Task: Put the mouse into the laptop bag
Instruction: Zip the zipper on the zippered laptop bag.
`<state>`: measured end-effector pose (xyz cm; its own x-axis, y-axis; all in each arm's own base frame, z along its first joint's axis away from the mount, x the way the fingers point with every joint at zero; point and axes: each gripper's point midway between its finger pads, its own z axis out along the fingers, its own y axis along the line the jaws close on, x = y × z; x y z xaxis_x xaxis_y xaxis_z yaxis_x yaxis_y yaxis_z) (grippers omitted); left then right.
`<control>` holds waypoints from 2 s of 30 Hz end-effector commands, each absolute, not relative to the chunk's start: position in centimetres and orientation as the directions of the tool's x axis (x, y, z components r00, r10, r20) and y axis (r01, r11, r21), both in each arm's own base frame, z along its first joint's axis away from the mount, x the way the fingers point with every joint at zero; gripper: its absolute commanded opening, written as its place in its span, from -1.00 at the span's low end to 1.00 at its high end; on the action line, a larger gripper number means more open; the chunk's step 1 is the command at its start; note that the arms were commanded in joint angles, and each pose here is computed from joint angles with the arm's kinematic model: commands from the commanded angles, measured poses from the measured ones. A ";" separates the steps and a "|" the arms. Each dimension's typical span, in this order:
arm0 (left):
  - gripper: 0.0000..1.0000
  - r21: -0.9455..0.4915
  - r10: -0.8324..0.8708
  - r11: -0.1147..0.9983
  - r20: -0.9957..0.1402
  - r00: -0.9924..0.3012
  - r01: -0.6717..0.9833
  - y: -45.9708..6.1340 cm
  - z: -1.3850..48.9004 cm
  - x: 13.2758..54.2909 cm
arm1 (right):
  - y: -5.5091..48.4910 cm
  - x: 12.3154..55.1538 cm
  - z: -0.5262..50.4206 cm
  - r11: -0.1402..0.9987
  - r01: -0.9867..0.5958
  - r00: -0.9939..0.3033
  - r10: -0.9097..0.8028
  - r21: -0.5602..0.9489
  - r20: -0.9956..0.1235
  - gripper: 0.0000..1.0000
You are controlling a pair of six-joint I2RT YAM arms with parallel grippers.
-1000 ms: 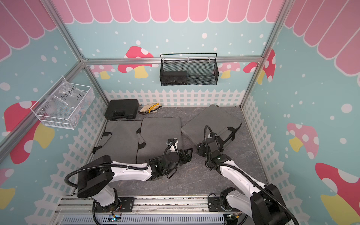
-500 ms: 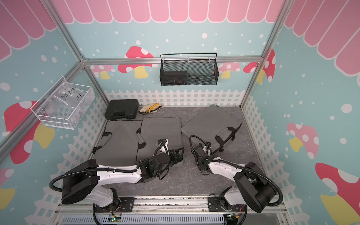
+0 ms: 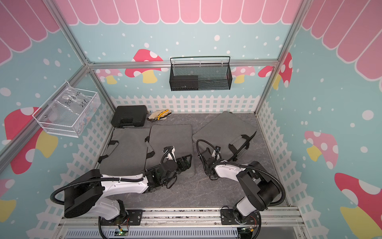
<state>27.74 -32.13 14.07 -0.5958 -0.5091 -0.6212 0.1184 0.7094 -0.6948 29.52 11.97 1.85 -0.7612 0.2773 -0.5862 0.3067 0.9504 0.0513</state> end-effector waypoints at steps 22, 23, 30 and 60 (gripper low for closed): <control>0.75 -0.804 -0.476 0.591 -0.419 -0.773 0.072 -40.8 9.6 29.1 | 15.3 27.9 5.2 0.973 0.032 -0.773 0.168 0.227 -0.611 -1.00; 0.75 -0.816 -0.475 0.574 -0.401 -0.784 0.070 -41.6 9.1 29.3 | 15.4 27.8 5.2 0.972 0.024 -0.774 0.167 0.234 -0.611 -1.00; 0.76 -0.869 -0.466 0.494 -0.286 -0.837 0.023 -45.1 6.2 31.2 | 16.1 27.4 5.7 0.958 -0.015 -0.771 0.171 0.285 -0.613 -1.00; -1.00 -0.805 -0.405 0.591 -0.353 -0.844 0.053 -43.3 7.7 41.8 | 10.6 25.4 3.3 0.943 0.111 -0.779 0.279 0.315 -0.562 -1.00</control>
<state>37.85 -45.47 5.42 -0.8980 -0.3527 -0.2630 0.0275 0.5515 -0.8337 26.88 12.26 5.15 -0.7452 0.2889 -0.6010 0.0635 0.9279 0.3673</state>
